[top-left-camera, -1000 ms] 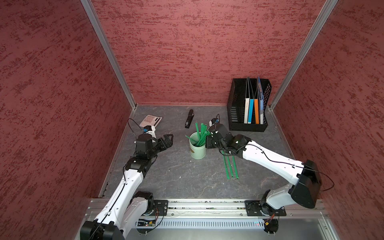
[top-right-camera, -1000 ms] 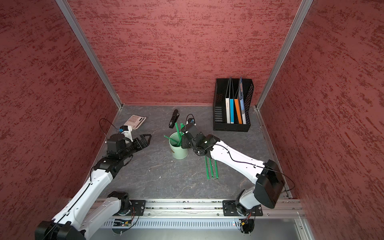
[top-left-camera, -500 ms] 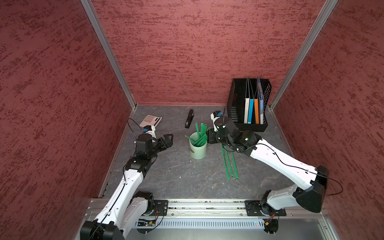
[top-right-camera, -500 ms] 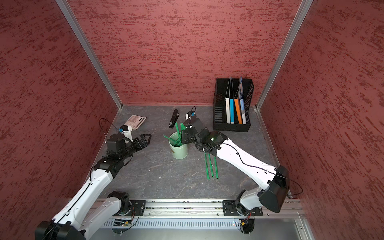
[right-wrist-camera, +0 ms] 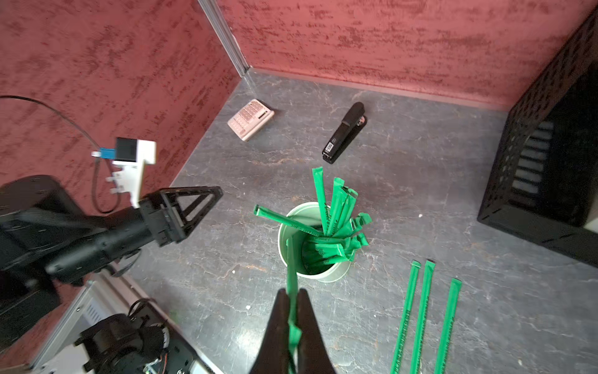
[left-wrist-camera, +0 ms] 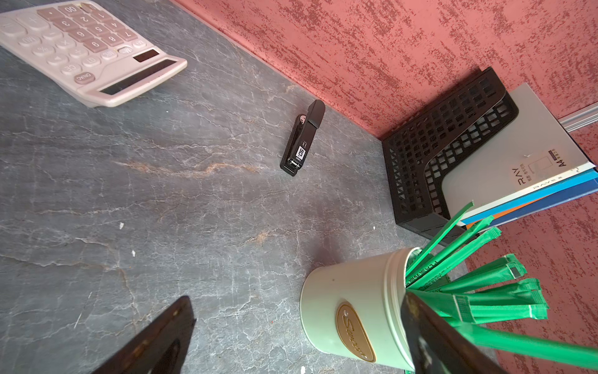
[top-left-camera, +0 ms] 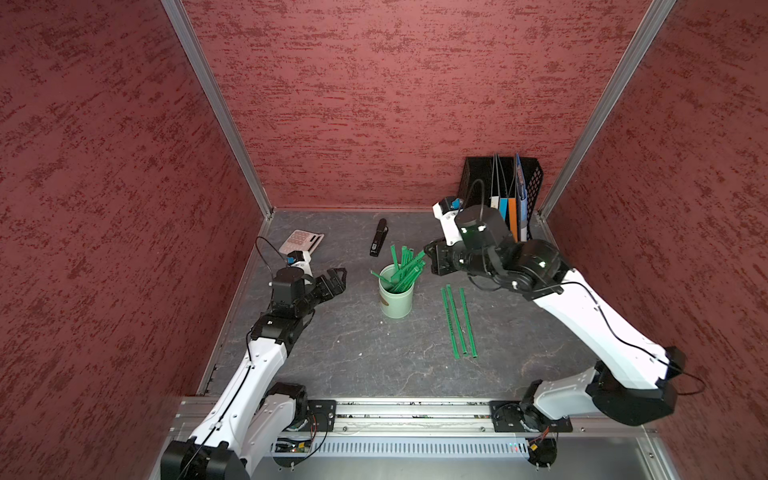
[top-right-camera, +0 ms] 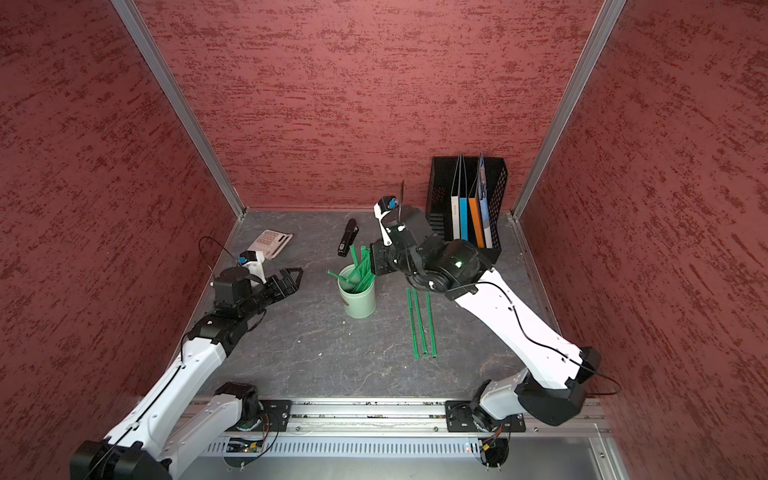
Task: Take the straws out of the storage container
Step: Place the straw at the center of the board.
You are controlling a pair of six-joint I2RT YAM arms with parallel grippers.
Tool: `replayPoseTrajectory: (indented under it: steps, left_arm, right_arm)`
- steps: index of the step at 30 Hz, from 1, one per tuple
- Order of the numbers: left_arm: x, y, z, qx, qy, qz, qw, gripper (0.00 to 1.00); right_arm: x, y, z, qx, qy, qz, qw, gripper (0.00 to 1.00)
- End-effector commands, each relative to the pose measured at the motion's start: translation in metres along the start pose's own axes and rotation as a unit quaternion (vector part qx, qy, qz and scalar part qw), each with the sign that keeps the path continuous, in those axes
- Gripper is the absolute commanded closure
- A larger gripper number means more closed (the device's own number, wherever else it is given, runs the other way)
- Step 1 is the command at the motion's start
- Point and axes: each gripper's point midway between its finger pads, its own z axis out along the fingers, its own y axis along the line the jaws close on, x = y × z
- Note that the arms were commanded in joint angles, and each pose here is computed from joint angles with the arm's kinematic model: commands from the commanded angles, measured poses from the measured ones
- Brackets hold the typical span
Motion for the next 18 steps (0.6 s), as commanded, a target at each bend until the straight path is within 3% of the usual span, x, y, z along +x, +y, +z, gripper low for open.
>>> replayPoseTrajectory:
  steps: [1,10,18]
  left_arm:
    - [-0.011,-0.011,-0.002,0.018,-0.015,0.001,1.0,0.0]
    - [-0.014,-0.015,-0.007,0.02,-0.016,0.006,1.0,0.0]
    - [-0.016,-0.016,-0.008,0.02,-0.018,0.007,1.0,0.0]
  right_arm:
    - [0.012,-0.003,-0.027,-0.001,0.05,-0.038,0.998,1.0]
    - [0.038,-0.008,-0.041,0.007,0.131,-0.051,0.99,1.0]
    - [0.084,-0.037,-0.03,0.065,0.237,-0.043,0.968,1.0]
